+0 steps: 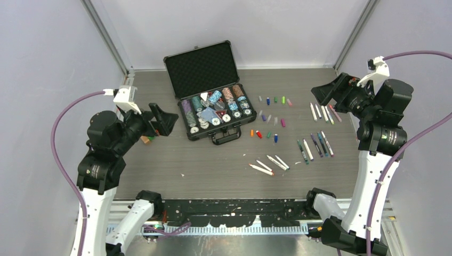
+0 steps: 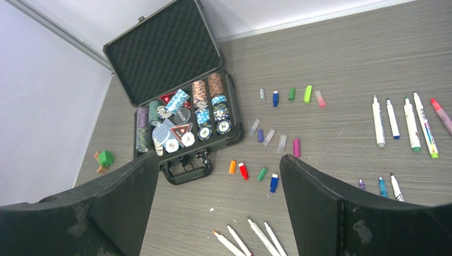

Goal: Open the pen caps
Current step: Reset both arms

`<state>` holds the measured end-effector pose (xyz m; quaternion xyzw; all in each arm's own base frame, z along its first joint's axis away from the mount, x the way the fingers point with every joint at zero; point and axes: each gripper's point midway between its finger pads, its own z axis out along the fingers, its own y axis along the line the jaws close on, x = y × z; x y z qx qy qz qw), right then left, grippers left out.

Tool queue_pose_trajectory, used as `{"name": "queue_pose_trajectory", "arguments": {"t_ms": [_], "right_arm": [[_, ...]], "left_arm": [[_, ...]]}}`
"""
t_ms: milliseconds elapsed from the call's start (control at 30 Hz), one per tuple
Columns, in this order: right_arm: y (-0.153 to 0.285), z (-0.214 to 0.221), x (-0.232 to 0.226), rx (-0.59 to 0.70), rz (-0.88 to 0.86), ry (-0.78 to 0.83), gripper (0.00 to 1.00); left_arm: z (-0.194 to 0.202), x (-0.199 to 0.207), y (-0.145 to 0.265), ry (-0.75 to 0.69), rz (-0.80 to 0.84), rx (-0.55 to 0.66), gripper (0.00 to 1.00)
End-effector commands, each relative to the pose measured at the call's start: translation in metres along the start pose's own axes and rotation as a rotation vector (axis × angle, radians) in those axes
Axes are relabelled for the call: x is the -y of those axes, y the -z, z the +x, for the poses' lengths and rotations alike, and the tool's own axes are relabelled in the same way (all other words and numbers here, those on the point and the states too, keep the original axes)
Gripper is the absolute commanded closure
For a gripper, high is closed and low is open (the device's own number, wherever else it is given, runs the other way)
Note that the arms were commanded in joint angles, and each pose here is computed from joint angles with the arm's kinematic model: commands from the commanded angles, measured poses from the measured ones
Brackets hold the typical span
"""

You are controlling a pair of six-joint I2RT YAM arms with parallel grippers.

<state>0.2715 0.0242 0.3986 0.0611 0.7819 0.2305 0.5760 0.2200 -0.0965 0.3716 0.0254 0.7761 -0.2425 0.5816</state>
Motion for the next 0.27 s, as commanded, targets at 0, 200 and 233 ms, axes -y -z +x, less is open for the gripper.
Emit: {"name": "queue_pose_trajectory", "arguments": {"t_ms": [0,200,233], "right_arm": [[0.0061,-0.0087,-0.0082,0.039,-0.022,0.034,0.12],[0.0049,-0.0089,-0.0055,0.041,-0.014,0.045,0.12],[0.0050,-0.0094,-0.0041,0.043,-0.007,0.050,0.12]], "left_arm": [[-0.0065,0.0025,0.0061,-0.020,0.008,0.023,0.00],[-0.0052,0.0022,0.0061,-0.020,0.007,0.019,0.00],[-0.0047,0.0019,0.0059,-0.020,0.007,0.018,0.00]]}}
